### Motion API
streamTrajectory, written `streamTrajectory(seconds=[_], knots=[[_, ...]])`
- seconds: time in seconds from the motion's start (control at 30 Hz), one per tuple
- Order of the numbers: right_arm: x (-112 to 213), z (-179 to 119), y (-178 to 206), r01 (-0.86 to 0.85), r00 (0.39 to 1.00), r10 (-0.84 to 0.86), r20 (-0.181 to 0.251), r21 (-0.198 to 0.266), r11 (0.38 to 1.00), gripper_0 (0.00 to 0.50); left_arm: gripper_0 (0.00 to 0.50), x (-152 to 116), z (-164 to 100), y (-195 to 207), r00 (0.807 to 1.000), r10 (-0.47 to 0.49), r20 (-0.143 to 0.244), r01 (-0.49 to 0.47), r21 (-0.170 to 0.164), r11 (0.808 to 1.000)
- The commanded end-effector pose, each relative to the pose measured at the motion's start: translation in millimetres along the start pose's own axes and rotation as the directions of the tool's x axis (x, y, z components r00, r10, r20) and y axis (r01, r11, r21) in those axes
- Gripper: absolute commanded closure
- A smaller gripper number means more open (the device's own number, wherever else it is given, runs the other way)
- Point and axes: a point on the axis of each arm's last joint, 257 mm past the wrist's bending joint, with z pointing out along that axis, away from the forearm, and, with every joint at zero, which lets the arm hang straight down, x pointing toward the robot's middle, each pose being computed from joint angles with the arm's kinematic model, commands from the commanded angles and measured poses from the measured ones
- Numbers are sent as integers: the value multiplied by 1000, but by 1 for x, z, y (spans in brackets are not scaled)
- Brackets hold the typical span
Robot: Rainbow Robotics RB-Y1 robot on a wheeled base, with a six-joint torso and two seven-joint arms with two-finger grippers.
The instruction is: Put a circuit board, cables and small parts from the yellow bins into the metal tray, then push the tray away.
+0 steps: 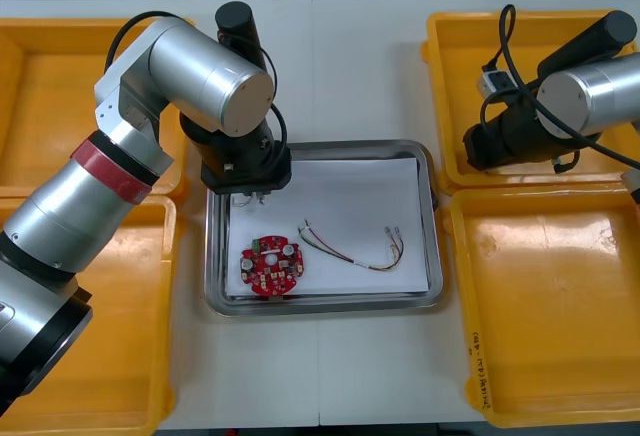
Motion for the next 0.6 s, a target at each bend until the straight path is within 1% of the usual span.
streamTrajectory(seconds=[0.03,0.1,0.13,0.27,0.33,0.37,0.43,0.47,0.57,0.6], knots=[[-42,-30,-15,-18,996,17,82,14,1000,500,141,-5,-8,-15,1000,9,26,-9,14,1000],[-54,-40,-23,-21,994,18,109,30,999,500,33,-4,-6,-15,1000,9,23,-9,13,1000],[-60,-44,-27,-22,992,17,121,38,999,500,4,-4,-7,-15,1000,8,23,-8,14,1000],[-78,-60,-40,-30,986,20,163,64,998,500,0,-4,-7,-14,1000,6,22,-7,13,1000],[-87,-69,-53,-42,982,24,187,94,995,500,0,-8,-10,-14,999,3,33,-3,18,1000],[-89,-71,-56,-46,980,25,196,102,994,500,0,-8,-11,-13,999,2,35,-3,17,1000],[-98,-77,-66,-57,973,27,227,125,990,500,0,-13,-17,-12,999,-2,50,1,25,1000],[-100,-78,-67,-57,971,25,237,129,990,500,0,-14,-19,-11,999,-4,53,3,25,1000],[-116,-86,-78,-67,954,16,299,163,984,500,0,-22,-38,-9,996,-1,85,-2,36,999],[-117,-86,-82,-71,952,15,305,172,983,500,0,-24,-42,-7,996,0,92,-3,34,999]])
